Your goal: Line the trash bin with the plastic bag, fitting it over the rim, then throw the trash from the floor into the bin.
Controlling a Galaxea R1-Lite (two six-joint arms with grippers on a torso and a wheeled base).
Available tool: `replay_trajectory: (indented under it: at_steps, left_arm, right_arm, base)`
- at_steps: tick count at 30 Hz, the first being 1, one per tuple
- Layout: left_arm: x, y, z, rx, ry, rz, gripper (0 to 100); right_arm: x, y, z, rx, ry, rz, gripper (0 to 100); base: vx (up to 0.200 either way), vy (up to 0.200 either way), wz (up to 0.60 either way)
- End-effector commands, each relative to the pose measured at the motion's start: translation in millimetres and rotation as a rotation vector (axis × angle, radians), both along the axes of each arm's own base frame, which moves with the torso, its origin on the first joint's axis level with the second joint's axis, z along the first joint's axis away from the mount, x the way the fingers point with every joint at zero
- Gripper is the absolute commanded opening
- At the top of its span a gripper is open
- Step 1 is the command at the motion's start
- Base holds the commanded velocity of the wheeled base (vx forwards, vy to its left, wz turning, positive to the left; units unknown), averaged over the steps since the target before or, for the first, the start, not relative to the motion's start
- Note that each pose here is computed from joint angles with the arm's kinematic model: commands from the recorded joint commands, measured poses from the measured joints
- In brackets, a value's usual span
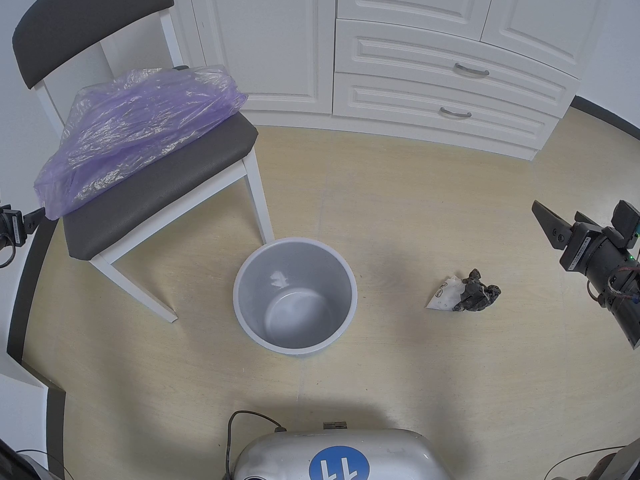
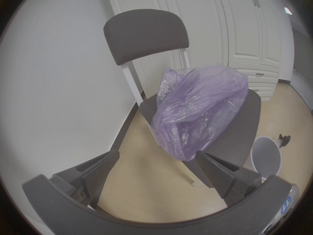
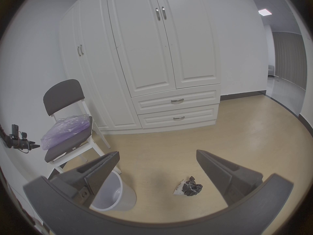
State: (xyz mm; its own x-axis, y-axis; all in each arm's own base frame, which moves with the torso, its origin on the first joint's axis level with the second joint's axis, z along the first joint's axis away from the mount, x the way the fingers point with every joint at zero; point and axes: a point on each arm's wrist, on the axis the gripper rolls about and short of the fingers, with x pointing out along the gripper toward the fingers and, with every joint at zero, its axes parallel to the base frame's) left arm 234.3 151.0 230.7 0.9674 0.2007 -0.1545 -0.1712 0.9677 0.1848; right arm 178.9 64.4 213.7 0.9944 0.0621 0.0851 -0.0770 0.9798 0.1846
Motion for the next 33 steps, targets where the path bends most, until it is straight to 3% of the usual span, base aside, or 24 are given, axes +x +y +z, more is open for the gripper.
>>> replay_trajectory:
  at_steps: [1, 9, 15, 18, 20, 33]
  left_arm:
    - [18, 16, -11, -0.050, 0.017, 0.014, 100]
    - [48, 30, -29, -0.073, -0.058, 0.005, 100]
    - [71, 29, -39, -0.167, -0.180, -0.022, 100]
    - [71, 28, -38, -0.175, -0.186, -0.024, 100]
    - [73, 22, -37, -0.230, -0.204, -0.040, 100]
    - [77, 15, -31, -0.276, -0.233, -0.067, 100]
  right_arm:
    - [-1, 1, 1, 0.002, -0.006, 0.008, 100]
    - [-2, 1, 3, 0.004, -0.013, 0.008, 100]
    - [-5, 0, 4, 0.007, -0.022, 0.008, 100]
    - [-5, 0, 4, 0.007, -0.022, 0.008, 100]
    - [-4, 1, 3, 0.004, -0.018, 0.010, 100]
    - [-4, 1, 2, -0.003, -0.015, 0.009, 100]
  base:
    - [0.000, 0.000, 0.00]
    - [0.000, 0.000, 0.00]
    - [0.000, 0.000, 0.00]
    - [0.000, 0.000, 0.00]
    - [0.000, 0.000, 0.00]
    - [0.000, 0.000, 0.00]
